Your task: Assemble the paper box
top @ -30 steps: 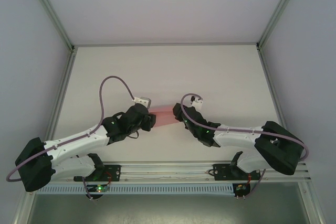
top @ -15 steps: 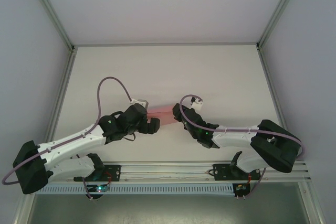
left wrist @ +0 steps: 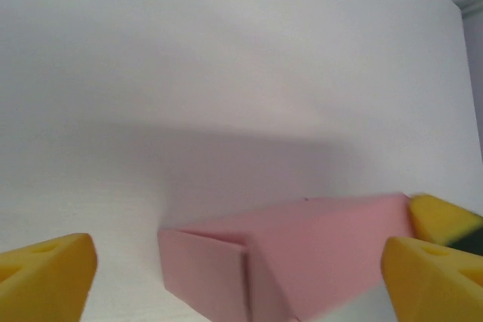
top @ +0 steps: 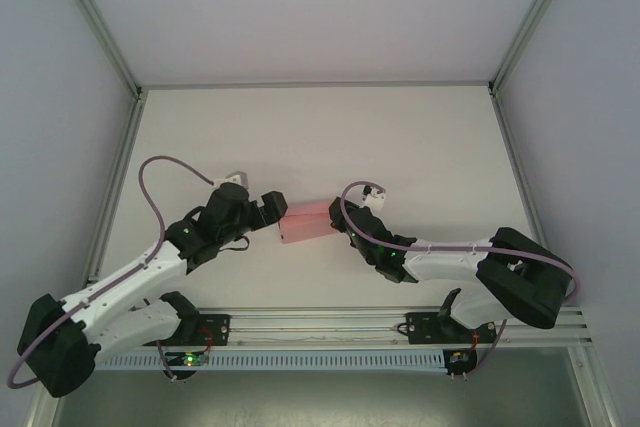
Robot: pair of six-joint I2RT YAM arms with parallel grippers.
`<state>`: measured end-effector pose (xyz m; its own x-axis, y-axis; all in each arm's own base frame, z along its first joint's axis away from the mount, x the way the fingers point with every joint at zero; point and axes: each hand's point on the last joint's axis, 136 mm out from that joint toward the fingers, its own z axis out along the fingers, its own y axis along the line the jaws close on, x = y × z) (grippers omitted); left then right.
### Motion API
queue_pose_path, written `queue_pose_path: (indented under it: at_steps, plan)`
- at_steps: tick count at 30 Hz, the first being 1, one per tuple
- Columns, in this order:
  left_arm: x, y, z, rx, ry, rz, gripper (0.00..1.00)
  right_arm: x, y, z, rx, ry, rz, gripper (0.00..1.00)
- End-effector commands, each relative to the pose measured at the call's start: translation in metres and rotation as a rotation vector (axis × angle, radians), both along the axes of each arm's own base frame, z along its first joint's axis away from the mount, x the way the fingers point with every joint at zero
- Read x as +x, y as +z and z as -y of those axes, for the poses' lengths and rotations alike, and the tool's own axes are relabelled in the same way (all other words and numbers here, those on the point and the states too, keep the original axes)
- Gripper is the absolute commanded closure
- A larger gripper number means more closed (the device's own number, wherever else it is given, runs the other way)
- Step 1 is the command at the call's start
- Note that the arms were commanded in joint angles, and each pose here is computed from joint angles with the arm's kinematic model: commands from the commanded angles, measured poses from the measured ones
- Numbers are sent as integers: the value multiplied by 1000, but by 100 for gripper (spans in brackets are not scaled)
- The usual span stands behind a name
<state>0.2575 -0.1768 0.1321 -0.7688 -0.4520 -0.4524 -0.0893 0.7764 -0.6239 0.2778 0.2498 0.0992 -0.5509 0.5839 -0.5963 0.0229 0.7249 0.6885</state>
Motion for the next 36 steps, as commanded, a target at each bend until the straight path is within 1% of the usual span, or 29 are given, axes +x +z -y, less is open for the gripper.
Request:
queue_pose_path:
  at_steps: [1,4,6,7,9,11,14,16,18,19,22,24,27,28,30,32,33,34,36]
  plan:
    - [10,7,18,-162,-6,19,10,-65,-123,62,-453,95,-355,81]
    - [6,0,20,-161,-24,4,15,-64,-123,62,-455,89,-355,81]
    - [2,-7,19,-175,-23,0,16,-65,-123,62,-458,91,-356,81]
    - [-1,-12,17,-180,-19,-6,18,-66,-123,63,-458,91,-360,81]
    - [-7,-22,16,-187,-29,-17,26,-66,-124,64,-456,86,-364,81]
    - [-11,-35,9,-169,-9,-26,34,-67,-125,65,-454,85,-364,82]
    - [-12,-52,0,-143,32,-33,40,-68,-125,66,-459,91,-361,82]
    - [-12,-60,0,-136,37,-49,54,-68,-126,67,-473,95,-357,83]
    - [-12,-63,4,-148,22,-59,62,-67,-126,68,-485,102,-344,85]
    - [-13,-65,6,-155,13,-61,64,-66,-125,66,-486,115,-331,86]
    - [-17,-76,6,-149,0,-80,63,-61,-123,57,-478,175,-247,88]
    - [-22,-87,3,-140,-5,-92,68,-61,-127,59,-476,201,-185,88]
    - [-31,-101,-1,-117,-28,-84,74,-62,-132,53,-453,251,-151,90]
    - [-34,-102,0,-109,-57,-72,75,-63,-134,49,-450,275,-151,90]
    - [-38,-107,-5,-56,-78,-56,76,-62,-137,41,-449,310,-146,90]
    - [-40,-111,-10,-27,-79,-31,85,-60,-135,38,-437,315,-127,92]
    - [-40,-112,-11,-18,-83,-17,87,-60,-132,37,-431,316,-115,93]
    - [-40,-114,-12,-9,-82,-15,94,-59,-129,38,-426,311,-104,93]
    - [-43,-119,-14,15,-96,-14,98,-60,-127,40,-445,319,-93,94]
